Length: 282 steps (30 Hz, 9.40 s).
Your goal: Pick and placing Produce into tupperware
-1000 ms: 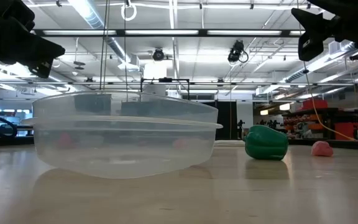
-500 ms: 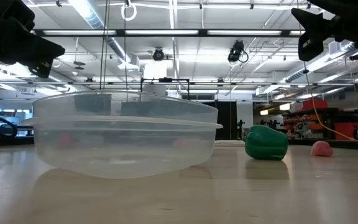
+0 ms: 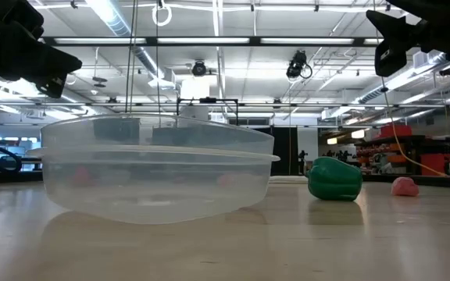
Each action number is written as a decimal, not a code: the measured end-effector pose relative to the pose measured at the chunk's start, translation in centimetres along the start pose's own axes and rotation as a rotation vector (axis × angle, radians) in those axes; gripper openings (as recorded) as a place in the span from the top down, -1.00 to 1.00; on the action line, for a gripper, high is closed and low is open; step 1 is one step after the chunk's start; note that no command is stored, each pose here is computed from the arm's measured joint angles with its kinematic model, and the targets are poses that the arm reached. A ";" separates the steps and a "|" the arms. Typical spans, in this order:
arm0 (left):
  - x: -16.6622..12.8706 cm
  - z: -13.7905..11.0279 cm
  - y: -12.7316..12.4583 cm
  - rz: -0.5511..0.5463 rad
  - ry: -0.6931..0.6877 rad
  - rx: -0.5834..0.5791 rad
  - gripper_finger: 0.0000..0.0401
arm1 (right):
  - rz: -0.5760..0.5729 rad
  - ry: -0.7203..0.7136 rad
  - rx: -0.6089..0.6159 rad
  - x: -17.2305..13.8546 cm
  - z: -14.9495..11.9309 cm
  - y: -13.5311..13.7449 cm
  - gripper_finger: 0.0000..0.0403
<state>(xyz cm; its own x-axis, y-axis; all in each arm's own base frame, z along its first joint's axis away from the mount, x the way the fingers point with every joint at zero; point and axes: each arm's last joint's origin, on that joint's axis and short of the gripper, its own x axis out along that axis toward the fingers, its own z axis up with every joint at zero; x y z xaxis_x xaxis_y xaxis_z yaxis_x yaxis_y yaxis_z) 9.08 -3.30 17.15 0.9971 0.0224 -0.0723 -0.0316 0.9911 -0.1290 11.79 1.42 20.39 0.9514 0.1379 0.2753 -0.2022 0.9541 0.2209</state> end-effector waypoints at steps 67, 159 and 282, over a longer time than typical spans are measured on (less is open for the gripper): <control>0.0 1.6 0.1 0.047 -0.150 0.046 0.81 | -0.278 -0.131 -0.098 0.0 1.0 -1.2 0.25; 0.6 0.3 2.5 0.276 -0.058 -0.231 0.95 | -0.768 1.152 0.725 12.0 3.6 -3.3 0.17; 1.7 -1.0 2.1 0.230 0.092 -0.276 0.93 | -0.505 0.511 0.559 22.3 -10.4 1.7 -0.24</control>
<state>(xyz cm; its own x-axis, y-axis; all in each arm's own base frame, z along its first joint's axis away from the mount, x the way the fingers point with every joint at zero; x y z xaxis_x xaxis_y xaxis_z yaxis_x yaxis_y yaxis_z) 10.65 -1.30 15.80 0.9519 0.2161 -0.2174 -0.2840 0.8885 -0.3604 35.08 8.89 17.20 0.9174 -0.0335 -0.3966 0.3106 0.6834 0.6607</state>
